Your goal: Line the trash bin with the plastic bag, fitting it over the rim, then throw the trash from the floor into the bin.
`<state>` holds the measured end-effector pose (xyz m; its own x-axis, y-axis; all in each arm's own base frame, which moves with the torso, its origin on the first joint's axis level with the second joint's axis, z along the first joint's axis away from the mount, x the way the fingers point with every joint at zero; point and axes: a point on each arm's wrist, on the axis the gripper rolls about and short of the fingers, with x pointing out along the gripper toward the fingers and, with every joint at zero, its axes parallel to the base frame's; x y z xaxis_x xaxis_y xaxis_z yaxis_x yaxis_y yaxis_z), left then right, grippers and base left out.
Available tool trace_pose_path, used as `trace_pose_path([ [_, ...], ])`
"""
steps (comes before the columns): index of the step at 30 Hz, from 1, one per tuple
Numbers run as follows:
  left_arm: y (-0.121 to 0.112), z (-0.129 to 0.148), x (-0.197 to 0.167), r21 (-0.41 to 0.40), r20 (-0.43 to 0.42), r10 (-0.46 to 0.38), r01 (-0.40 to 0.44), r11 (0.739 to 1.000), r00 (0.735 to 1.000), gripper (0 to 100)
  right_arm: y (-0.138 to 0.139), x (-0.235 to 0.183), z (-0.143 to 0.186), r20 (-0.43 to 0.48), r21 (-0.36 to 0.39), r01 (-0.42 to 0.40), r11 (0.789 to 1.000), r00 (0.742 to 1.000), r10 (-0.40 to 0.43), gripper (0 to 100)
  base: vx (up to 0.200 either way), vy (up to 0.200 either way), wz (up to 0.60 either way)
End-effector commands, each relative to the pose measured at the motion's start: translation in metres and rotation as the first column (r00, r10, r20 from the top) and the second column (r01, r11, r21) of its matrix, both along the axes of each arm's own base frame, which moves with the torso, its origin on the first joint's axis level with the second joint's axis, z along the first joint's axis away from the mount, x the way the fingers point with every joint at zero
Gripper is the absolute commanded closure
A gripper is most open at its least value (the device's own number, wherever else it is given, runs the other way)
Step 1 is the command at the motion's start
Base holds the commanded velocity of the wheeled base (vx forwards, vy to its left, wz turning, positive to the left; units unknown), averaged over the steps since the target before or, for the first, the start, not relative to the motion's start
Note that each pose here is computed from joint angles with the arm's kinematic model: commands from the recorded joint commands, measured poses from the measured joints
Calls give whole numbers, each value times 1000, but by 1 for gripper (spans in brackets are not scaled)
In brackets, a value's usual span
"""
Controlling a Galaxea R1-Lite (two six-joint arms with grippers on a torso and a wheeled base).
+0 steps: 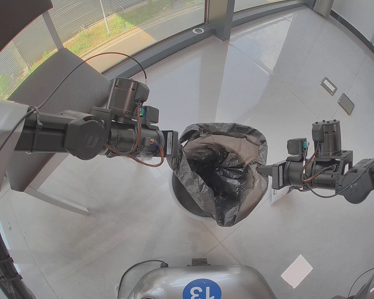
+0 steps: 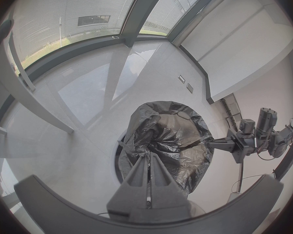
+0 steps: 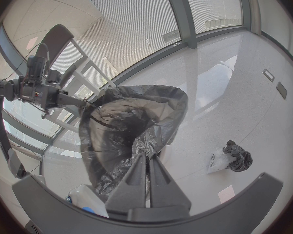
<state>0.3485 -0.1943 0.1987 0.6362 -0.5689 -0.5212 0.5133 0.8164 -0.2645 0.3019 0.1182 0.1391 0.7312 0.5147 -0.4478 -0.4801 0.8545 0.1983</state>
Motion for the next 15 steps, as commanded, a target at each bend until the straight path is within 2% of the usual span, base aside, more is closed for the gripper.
trace_pose_path([
  [1, -10, -4, 5, -11, -5, -19, 18, 1000, 1000, 100, -9, 19, -10, -13, -21, 34, 999, 999, -35, 100, 0, 0, 0],
  [6, -24, 2, 5, -52, -5, -23, 22, 998, 1000, 100, -25, 30, -12, -15, -25, 81, 996, 997, -81, 100, 0, 0, 0],
  [15, -32, -5, -1, -34, -23, -38, 37, 999, 999, 100, -37, 26, -31, -56, -84, 78, 993, 995, -83, 100, 0, 0, 0],
])
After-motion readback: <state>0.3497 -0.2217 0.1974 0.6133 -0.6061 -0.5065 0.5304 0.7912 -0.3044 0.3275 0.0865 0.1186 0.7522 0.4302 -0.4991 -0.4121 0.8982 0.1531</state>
